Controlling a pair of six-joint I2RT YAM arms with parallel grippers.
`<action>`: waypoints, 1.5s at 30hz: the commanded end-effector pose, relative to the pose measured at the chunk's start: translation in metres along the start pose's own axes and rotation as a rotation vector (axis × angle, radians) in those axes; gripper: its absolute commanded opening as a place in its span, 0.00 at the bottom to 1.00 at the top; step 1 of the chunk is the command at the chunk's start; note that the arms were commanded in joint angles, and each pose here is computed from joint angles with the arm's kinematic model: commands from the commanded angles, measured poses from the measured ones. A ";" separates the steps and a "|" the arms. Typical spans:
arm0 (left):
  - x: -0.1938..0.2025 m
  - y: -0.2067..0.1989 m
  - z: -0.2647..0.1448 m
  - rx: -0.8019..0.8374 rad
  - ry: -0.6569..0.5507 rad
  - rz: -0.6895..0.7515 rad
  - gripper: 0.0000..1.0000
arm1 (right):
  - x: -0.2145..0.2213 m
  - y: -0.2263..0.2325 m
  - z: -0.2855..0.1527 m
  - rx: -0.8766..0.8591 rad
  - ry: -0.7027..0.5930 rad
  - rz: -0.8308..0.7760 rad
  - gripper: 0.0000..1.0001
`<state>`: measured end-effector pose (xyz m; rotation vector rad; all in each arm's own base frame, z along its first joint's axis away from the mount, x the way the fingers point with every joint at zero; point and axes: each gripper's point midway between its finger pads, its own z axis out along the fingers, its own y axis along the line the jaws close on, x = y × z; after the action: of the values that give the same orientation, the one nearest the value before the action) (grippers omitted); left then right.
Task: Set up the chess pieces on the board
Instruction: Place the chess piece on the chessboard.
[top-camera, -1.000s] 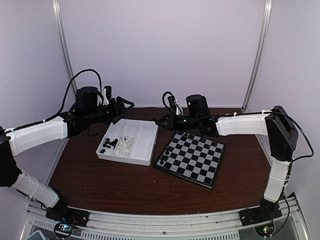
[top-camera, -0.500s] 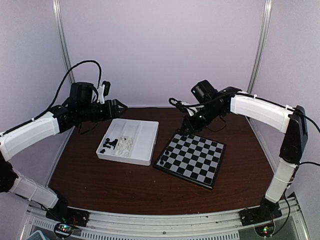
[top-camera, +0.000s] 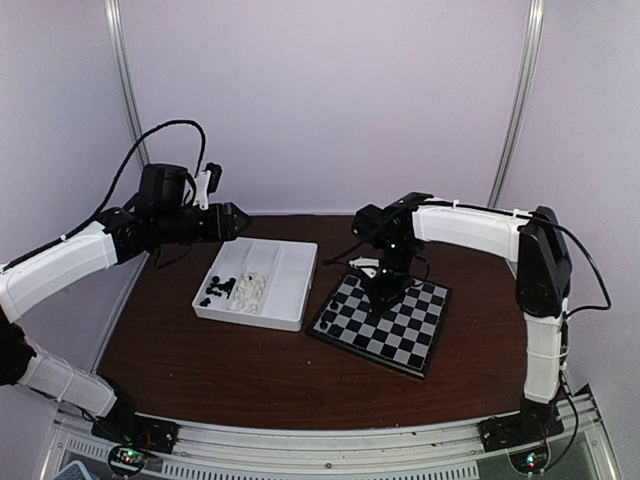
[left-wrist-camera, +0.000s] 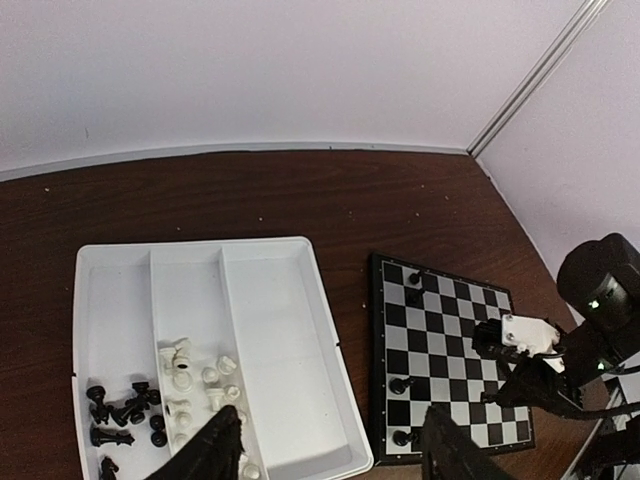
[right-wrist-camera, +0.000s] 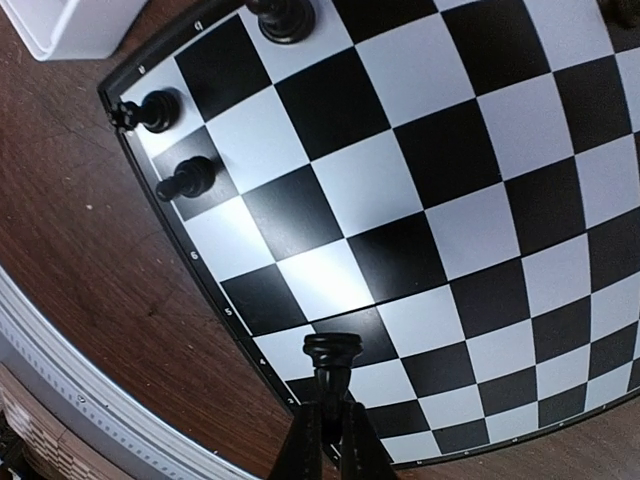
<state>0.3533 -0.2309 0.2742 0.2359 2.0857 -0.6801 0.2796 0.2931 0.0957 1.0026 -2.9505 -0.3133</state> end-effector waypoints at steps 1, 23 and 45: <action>-0.020 -0.004 -0.014 -0.008 -0.055 0.037 0.61 | 0.010 -0.012 0.004 0.112 0.078 -0.012 0.00; -0.015 0.000 -0.011 -0.026 -0.040 0.043 0.61 | 0.008 -0.025 0.027 0.209 0.140 -0.026 0.14; -0.015 -0.005 -0.005 0.004 -0.032 0.040 0.61 | 0.009 -0.007 0.000 0.078 -0.228 0.048 0.36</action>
<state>0.3517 -0.2250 0.2688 0.2466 2.1069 -0.6311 0.2807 0.2793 0.0981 1.0300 -3.1707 -0.2530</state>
